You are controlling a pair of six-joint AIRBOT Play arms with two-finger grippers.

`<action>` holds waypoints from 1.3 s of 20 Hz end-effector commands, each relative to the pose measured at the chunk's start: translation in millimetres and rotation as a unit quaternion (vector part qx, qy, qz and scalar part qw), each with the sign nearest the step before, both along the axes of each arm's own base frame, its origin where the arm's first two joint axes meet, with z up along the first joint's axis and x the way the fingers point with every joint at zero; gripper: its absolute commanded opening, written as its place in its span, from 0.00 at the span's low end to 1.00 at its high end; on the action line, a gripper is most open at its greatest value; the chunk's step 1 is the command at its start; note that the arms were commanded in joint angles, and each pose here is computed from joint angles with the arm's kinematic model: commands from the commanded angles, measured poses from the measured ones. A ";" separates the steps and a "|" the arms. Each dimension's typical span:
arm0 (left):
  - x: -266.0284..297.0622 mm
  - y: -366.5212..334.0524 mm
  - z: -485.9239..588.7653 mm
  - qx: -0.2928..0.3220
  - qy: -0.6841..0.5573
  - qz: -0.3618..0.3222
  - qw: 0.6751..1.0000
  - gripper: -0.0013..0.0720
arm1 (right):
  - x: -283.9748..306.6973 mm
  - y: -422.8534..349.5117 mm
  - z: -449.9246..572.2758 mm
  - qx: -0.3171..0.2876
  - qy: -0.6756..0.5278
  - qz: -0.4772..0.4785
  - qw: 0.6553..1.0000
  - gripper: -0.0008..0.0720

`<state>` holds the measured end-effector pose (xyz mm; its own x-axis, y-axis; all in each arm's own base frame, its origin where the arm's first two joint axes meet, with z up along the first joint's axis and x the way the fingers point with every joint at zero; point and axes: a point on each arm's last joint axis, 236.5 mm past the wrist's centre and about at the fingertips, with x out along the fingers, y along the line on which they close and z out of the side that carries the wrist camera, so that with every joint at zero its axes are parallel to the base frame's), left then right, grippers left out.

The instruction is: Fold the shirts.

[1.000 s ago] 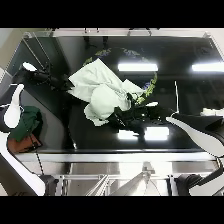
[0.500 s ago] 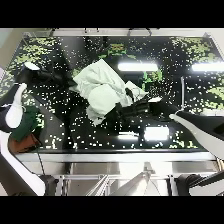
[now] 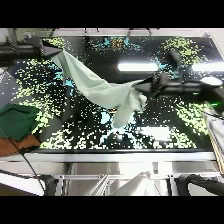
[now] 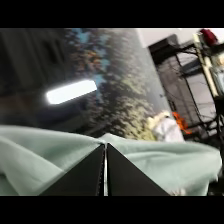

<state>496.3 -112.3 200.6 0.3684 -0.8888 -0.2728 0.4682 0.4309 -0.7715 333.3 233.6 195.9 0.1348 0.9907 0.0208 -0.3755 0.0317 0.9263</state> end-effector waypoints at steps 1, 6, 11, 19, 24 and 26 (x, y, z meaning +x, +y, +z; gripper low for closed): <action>-69.7 -14.8 94.8 -0.027 -0.081 -0.055 0.995 0.04 | -47.2 -41.6 108.7 0.095 -0.132 -0.015 0.987 0.03; -133.0 0.1 166.3 0.066 -0.197 0.001 0.978 0.04 | -63.7 -91.3 161.5 0.029 -0.265 -0.159 0.951 0.03; -120.4 3.6 71.3 0.143 -0.065 0.013 0.987 0.05 | 13.7 -113.6 15.2 -0.206 -0.114 -0.201 0.951 0.04; -54.9 0.9 -103.6 0.108 0.148 -0.017 0.983 0.99 | 81.1 -126.0 -107.0 -0.224 0.021 -0.155 0.962 0.71; -82.9 63.9 -132.2 0.144 0.258 -0.019 0.955 0.99 | 41.4 -210.1 -121.1 -0.318 0.083 -0.178 0.928 0.71; -111.4 73.3 -166.6 0.175 0.308 -0.010 0.935 0.99 | 21.7 -237.9 -148.2 -0.357 0.141 -0.209 0.900 0.71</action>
